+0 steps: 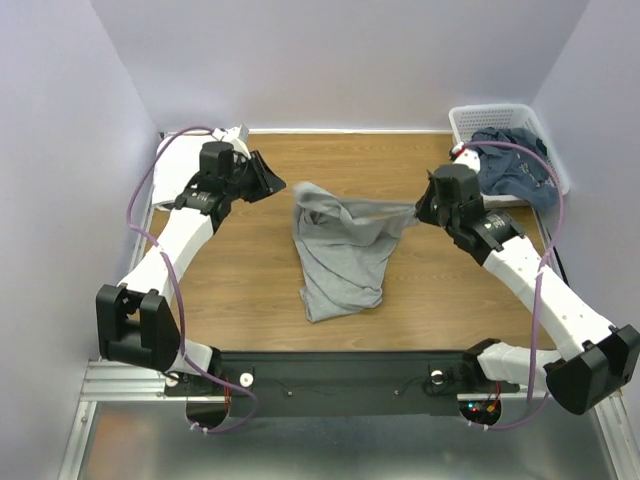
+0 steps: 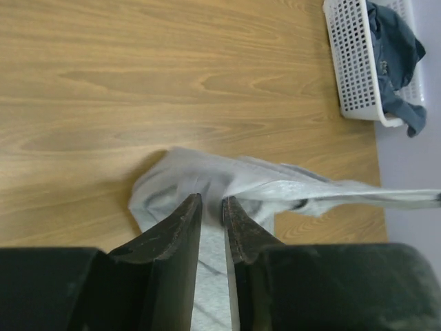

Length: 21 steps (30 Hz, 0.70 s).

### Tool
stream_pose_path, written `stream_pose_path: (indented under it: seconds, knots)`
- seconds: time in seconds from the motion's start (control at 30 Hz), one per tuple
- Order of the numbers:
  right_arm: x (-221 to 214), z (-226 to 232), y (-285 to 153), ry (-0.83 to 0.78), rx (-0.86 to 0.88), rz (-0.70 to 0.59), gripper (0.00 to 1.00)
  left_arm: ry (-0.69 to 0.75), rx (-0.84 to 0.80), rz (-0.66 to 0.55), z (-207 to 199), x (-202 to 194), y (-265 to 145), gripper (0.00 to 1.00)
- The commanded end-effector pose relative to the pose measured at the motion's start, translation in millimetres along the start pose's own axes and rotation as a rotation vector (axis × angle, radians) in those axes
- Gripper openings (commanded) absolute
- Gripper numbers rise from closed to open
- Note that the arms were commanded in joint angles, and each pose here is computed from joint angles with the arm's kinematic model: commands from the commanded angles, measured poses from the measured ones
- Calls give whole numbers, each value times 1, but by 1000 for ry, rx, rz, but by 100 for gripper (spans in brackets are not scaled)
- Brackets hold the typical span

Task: Fold and stack the tank tops
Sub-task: Flatten the tank top out

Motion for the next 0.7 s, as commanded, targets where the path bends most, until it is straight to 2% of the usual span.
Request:
stream_pose_path:
  seconds: [0.0,0.1,0.2,0.33,0.37,0.43,0.67]
  knots:
    - [-14,0,6,84,54,13,0,-46,-57,-33,5,-7,11,40]
    - [-43,-12,17,71,26,83,1,-41,-32,2,13,-26,24,53]
    - [-53,-15,23,61,13,111,0,-24,-11,30,8,-46,29,54]
    - [-57,-18,27,54,-6,114,0,2,-32,91,-20,-81,37,49]
    - [-56,-18,28,54,-10,111,0,-5,-37,102,-27,-88,40,42]
    - [-55,-18,30,52,-21,101,0,-1,-54,128,-41,-100,51,35]
    - [-55,-17,33,43,-25,103,0,71,29,203,-50,-124,96,24]
Point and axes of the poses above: each gripper's point midway between its finger pads, its own y axis out along the fingers, its own z axis along the line the jaws close on, x = y × z, the point moved 7 cm from there along -y, back along the fingers, and after that the axes turned 3 degrees about y, right-handed, at the moved point
